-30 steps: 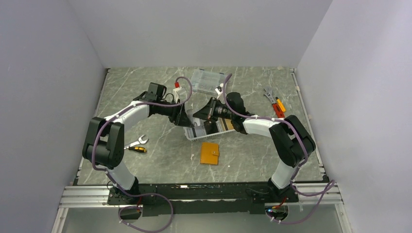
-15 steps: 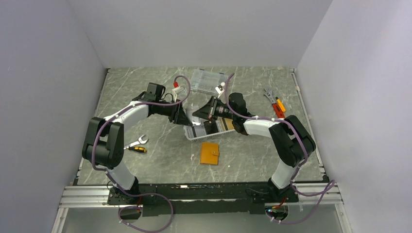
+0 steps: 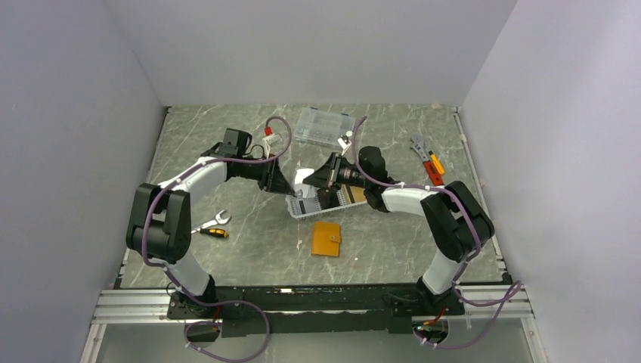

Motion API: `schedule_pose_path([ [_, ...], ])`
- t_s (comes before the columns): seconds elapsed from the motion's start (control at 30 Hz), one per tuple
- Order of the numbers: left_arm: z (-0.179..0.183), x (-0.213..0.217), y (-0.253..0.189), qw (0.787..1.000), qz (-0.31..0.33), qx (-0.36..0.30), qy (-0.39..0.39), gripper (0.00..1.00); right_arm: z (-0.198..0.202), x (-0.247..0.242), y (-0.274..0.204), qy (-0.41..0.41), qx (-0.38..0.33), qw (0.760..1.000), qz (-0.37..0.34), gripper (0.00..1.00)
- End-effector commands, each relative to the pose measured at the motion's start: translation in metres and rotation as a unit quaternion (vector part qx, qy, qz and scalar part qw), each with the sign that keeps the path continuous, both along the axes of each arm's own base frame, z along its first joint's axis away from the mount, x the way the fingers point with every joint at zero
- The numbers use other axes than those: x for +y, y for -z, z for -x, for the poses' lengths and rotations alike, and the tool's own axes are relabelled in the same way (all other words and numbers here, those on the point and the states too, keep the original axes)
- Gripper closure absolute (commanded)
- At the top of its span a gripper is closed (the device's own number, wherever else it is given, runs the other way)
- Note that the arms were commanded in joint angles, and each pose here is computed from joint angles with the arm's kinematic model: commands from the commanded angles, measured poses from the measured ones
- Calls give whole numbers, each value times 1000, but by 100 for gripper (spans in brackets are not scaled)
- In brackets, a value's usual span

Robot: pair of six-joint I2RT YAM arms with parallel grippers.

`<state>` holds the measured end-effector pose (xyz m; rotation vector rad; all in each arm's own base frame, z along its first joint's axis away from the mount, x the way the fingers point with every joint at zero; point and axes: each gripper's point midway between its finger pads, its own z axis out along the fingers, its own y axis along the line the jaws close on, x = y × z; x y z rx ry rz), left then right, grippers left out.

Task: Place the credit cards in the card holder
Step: Place the credit card in the storage box.

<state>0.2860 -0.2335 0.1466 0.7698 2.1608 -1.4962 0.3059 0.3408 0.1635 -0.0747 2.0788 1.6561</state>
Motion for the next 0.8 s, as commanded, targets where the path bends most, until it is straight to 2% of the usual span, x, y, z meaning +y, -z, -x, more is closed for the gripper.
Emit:
schedule_pose_path([
  [0.0,-11,9,-25,998,22,-60,-6,73,11,-6,-9,-16,-3,1000,-8,94],
  [0.2,-9,9,-27,998,26,-57,-6,77,11,-5,-7,-20,3,1000,-9,97],
  [0.27,-9,9,-27,998,30,-54,-5,75,10,-5,-7,-18,4,1000,-11,98],
  [0.43,-2,5,-23,998,32,-51,3,50,7,-3,-14,-18,-2,1000,-21,99],
  [0.53,3,1,-19,998,38,-42,11,45,5,0,-18,-17,-5,999,-27,99],
  [0.67,6,-6,-19,998,40,-46,20,45,3,8,-21,-21,-5,999,-31,100],
  [0.77,7,-10,-17,998,33,-52,22,51,4,15,-23,-27,-6,999,-34,100],
])
